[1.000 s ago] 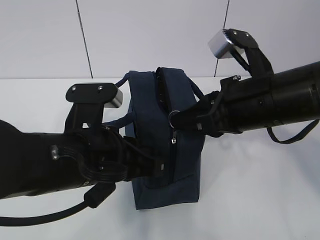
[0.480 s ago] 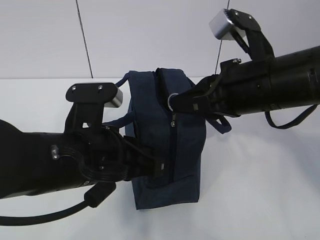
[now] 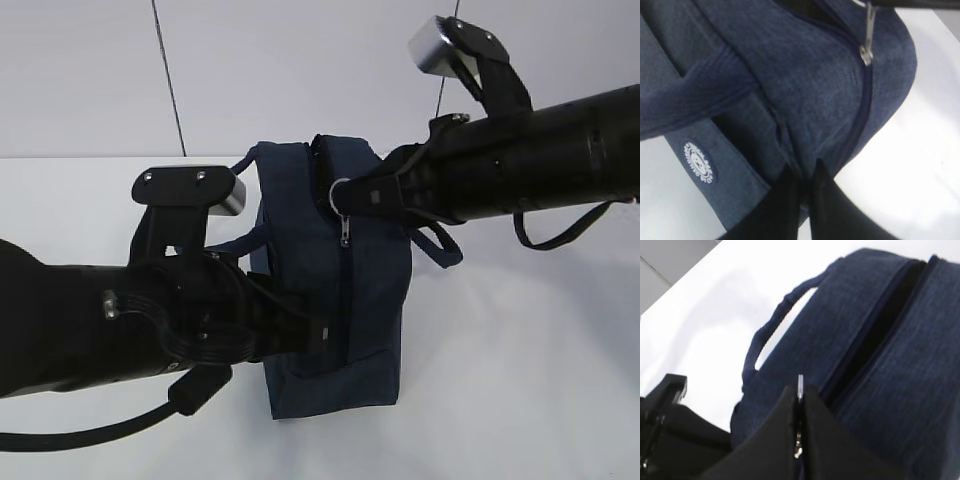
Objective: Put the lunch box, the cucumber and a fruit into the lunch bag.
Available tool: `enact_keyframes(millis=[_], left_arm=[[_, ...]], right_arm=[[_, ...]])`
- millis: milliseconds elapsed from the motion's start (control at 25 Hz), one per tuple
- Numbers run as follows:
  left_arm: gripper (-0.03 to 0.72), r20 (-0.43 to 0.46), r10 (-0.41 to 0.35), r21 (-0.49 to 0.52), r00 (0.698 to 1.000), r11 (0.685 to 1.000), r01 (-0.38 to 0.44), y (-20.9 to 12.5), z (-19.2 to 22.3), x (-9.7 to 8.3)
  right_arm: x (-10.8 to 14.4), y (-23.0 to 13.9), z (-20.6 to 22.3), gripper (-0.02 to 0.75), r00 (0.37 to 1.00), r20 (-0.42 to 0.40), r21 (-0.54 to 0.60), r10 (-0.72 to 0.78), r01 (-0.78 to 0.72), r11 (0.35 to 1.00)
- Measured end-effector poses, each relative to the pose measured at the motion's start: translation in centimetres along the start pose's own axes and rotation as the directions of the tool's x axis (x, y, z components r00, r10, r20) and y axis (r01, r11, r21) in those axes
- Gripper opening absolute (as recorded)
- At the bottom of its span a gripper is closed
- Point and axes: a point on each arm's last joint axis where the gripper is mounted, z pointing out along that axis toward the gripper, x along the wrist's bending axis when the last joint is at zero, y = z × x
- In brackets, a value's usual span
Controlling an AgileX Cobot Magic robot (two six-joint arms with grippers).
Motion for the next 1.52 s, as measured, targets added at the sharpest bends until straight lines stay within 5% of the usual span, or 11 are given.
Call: enact_keyframes(millis=[800,1520], left_arm=[[0.002,-0.001,0.000,-0.002,1.000,1.000,0.000,0.0,0.0,0.0],[0.002,-0.001,0.000,-0.003,1.000,1.000,0.000,0.0,0.0,0.0]], right_arm=[[-1.4,1.9,2.6,-0.013,1.000,-0.009,-0.001,0.003,-0.003,1.000],[-2.4,3.1,3.0,-0.013,0.997,0.077,-0.039,-0.016,0.019,0.999]])
